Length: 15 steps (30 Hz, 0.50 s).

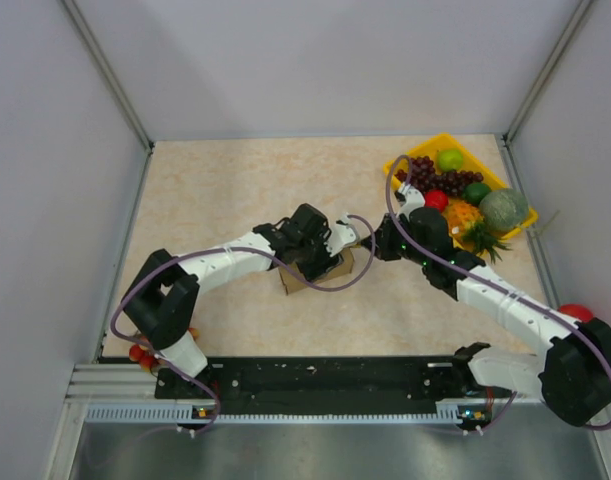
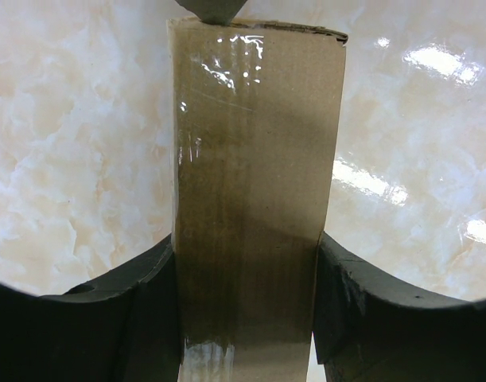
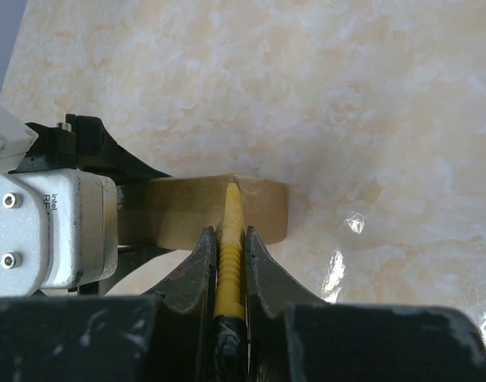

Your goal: Unpack the express box

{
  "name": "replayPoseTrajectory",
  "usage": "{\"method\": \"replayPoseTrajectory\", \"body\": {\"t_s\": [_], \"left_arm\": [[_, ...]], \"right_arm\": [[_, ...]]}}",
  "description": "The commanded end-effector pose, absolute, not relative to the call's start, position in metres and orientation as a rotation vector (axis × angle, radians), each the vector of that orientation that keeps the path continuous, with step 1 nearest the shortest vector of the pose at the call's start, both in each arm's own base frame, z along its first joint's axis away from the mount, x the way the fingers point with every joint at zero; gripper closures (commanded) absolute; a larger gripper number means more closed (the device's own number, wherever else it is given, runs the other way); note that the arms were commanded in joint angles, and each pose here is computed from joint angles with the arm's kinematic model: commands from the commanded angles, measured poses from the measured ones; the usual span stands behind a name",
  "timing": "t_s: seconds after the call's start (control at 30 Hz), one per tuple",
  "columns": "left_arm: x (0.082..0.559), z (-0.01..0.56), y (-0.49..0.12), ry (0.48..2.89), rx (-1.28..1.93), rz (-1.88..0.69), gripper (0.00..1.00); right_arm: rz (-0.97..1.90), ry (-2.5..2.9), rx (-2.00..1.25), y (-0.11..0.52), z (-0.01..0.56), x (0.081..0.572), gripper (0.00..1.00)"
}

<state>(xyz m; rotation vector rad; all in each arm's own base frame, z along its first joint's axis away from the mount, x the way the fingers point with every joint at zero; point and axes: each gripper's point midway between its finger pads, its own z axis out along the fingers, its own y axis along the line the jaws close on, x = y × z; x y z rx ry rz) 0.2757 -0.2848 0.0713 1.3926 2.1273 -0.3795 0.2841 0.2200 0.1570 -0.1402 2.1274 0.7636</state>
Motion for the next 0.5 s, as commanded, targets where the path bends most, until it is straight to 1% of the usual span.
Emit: {"method": "replayPoseTrajectory", "body": {"t_s": [0.0, 0.47], "left_arm": [[0.2809, 0.0281, -0.2465, 2.339, 1.319, -0.205, 0.8], [0.2851, 0.0219, -0.2448, 2.362, 1.315, -0.182, 0.81]], "right_arm": [[0.832, 2.347, -0.245, 0.2193, 0.1317, 0.2328, 1.0], [0.788, 2.391, -0.264, 0.211, 0.1315, 0.2244, 1.0]]}}
